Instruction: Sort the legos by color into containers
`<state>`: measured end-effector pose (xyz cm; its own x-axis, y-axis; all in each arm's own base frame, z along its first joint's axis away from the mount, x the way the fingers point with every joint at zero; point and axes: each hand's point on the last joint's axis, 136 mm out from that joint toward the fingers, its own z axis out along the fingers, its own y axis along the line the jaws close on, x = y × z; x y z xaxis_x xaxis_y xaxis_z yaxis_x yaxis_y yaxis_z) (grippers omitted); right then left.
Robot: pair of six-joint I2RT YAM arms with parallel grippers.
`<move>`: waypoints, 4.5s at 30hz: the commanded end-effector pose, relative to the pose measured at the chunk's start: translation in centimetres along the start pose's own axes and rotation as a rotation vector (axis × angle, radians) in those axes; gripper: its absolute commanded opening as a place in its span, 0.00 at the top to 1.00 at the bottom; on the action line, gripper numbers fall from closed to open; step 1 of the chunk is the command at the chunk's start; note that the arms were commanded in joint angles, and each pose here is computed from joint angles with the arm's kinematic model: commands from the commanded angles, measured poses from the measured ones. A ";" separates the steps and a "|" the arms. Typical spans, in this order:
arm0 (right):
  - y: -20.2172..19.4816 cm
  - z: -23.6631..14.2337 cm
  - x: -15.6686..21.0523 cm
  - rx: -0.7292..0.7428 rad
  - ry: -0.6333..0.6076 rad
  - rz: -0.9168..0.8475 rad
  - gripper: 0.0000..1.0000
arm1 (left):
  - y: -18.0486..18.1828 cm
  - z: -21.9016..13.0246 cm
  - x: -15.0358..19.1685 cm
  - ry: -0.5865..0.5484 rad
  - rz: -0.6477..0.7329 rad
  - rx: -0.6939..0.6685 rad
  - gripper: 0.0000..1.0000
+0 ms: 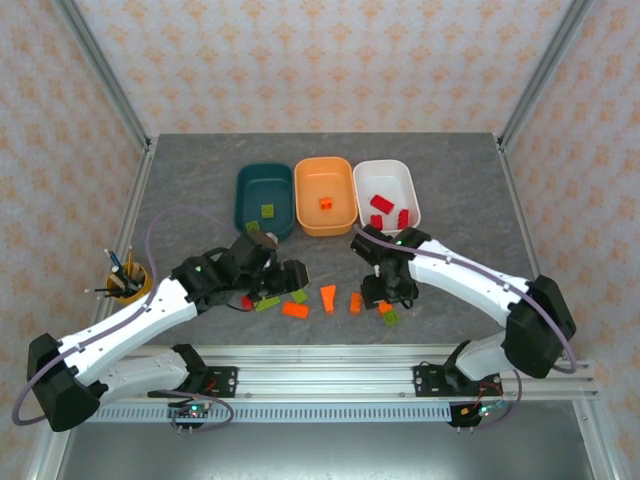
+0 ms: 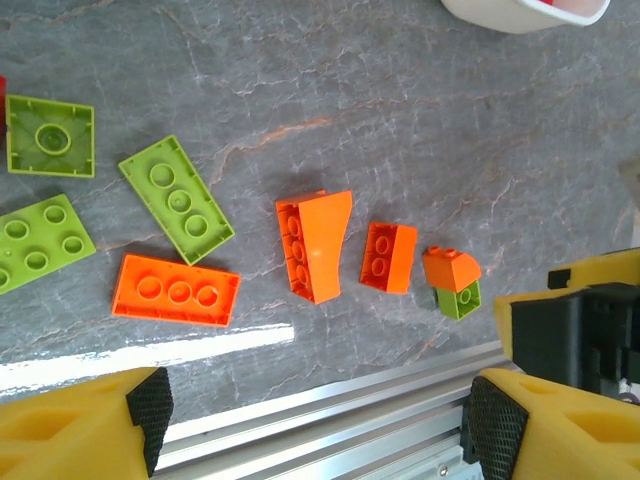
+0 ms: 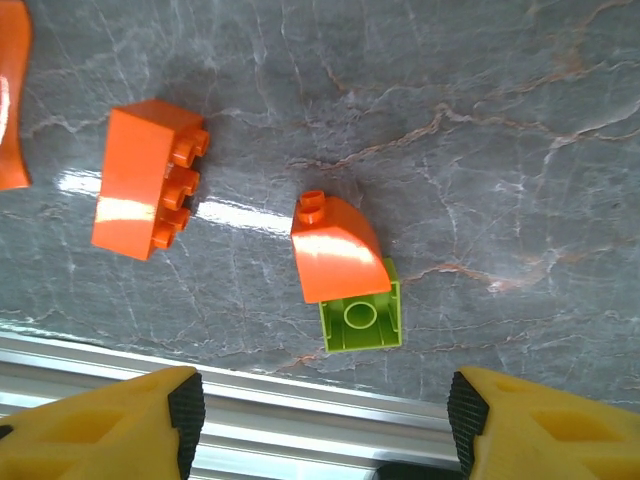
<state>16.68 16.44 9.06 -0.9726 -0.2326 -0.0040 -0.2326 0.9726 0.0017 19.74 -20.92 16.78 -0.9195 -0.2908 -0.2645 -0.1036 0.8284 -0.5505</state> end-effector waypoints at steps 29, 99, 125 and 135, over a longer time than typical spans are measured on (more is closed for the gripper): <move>-1.8 7.6 -1.2 0.100 0.163 -0.005 0.55 | -0.7 -0.8 -0.1 -0.034 -0.016 0.032 0.19; 8.5 1.4 -30.7 -0.178 -0.225 0.118 0.45 | 0.1 -0.1 -13.7 -0.156 -0.185 -0.045 0.20; 0.2 -11.6 -9.7 -0.148 -0.366 0.270 0.45 | -1.6 -0.8 -4.3 -0.004 -0.044 -0.052 0.20; -2.2 -10.3 4.0 -0.236 -0.250 0.411 0.44 | -8.8 9.2 3.1 0.214 0.038 -0.131 0.25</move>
<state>15.80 15.44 19.40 -0.9613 0.1156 -0.2503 0.0416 0.9582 0.2830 20.77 -30.45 12.77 -0.9852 -0.1460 -0.0901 -0.0969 0.9070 -0.4097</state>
